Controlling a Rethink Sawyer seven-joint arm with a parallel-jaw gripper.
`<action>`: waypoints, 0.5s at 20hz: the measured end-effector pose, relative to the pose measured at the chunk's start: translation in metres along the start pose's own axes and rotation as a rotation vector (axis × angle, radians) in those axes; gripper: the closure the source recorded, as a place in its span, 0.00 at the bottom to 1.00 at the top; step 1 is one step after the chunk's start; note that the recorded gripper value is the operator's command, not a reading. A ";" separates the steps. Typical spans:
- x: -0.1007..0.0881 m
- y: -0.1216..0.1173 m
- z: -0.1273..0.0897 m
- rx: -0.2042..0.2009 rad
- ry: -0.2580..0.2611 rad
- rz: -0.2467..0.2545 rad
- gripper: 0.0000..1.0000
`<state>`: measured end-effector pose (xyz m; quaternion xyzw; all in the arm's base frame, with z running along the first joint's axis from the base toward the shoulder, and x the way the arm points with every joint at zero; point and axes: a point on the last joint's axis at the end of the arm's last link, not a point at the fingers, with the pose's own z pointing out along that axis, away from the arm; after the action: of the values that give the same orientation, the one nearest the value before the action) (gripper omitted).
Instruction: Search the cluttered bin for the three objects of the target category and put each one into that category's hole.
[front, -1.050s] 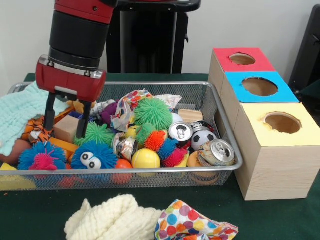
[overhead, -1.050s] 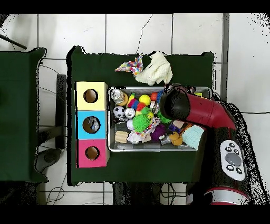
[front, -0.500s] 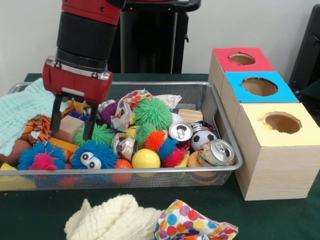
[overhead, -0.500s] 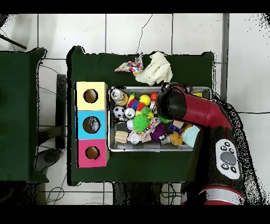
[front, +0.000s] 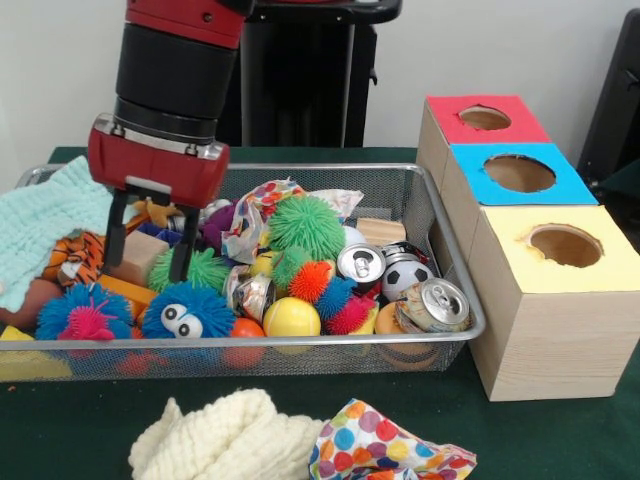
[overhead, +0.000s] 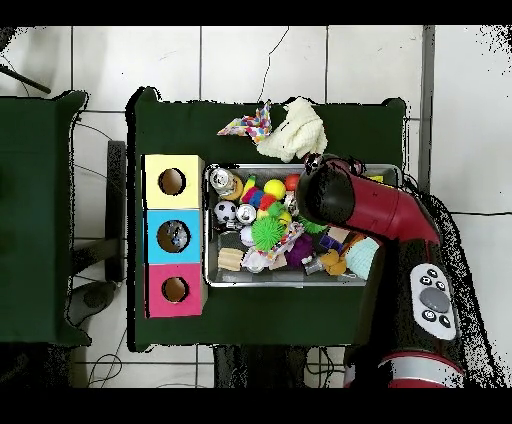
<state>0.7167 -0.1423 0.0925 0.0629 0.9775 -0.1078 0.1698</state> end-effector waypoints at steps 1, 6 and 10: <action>0.000 -0.002 0.000 0.000 0.000 0.005 0.00; -0.002 -0.032 -0.001 0.003 0.000 0.069 0.00; 0.004 -0.056 0.000 0.009 0.011 0.113 0.00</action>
<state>0.7040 -0.1959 0.1021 0.1195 0.9729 -0.1021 0.1698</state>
